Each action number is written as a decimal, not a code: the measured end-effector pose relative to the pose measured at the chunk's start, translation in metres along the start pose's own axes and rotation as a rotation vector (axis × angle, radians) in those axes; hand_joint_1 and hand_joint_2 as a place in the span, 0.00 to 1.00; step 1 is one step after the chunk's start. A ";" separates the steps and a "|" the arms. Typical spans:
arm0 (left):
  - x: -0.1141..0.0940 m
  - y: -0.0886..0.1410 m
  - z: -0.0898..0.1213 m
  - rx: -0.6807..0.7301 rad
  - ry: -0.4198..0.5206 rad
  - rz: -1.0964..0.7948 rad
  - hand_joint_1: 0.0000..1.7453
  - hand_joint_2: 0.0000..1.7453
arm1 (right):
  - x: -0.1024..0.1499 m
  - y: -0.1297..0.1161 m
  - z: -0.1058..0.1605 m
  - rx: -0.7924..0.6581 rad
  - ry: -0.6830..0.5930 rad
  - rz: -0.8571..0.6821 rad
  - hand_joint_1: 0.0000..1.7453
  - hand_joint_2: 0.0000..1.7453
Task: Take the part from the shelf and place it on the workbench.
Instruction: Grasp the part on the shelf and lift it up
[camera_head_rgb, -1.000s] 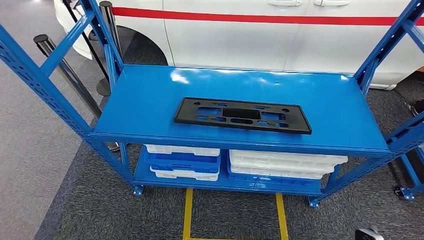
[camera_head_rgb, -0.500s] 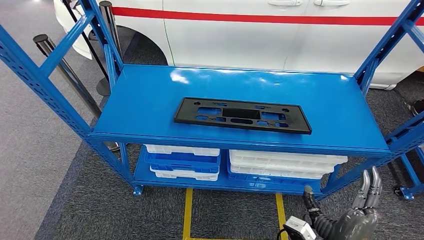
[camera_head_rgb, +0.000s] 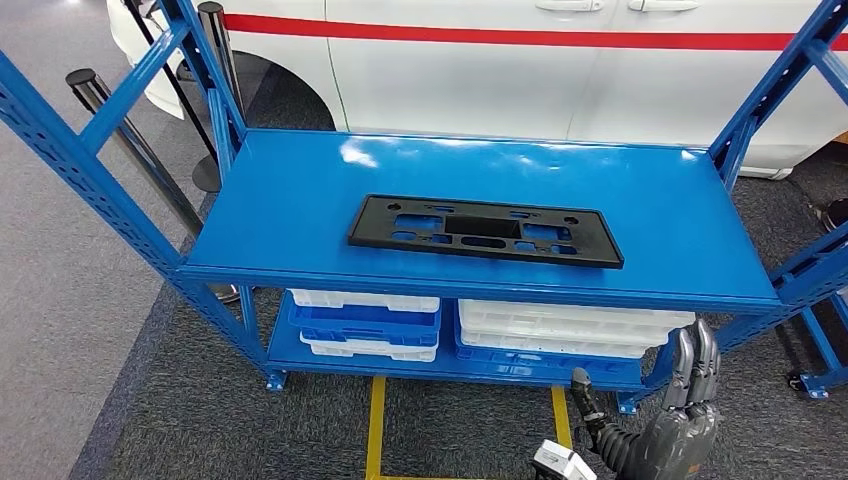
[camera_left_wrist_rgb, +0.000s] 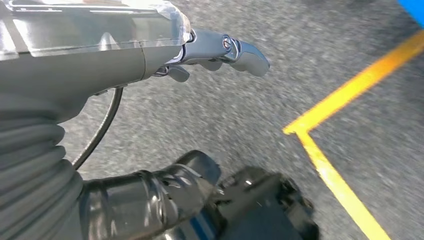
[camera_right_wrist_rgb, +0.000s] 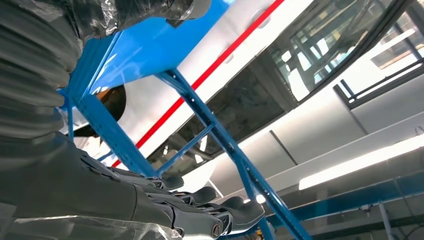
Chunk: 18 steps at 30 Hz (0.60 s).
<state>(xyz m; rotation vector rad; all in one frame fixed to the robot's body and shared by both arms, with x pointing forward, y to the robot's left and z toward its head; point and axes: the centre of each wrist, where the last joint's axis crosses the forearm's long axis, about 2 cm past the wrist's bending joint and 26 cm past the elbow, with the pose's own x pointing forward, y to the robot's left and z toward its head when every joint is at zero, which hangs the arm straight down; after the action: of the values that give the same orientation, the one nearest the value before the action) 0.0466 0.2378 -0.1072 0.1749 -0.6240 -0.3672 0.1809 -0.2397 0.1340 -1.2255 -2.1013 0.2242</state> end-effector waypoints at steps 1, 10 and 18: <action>0.000 0.000 0.000 -0.007 -0.014 0.003 0.00 0.00 | 0.001 0.001 0.001 0.005 -0.002 -0.004 0.00 1.00; -0.003 0.003 -0.001 -0.092 -0.085 0.032 0.00 0.00 | 0.004 0.010 0.008 0.040 0.013 -0.041 0.00 1.00; -0.006 0.008 -0.001 -0.100 -0.079 0.032 0.00 0.00 | 0.012 0.028 0.026 0.133 0.011 -0.149 0.00 1.00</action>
<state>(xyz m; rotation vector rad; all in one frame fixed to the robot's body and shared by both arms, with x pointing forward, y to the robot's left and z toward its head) 0.0452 0.2471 -0.1090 0.0546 -0.6842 -0.3746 0.1807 -0.2101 0.1070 -0.9855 -2.1204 0.2843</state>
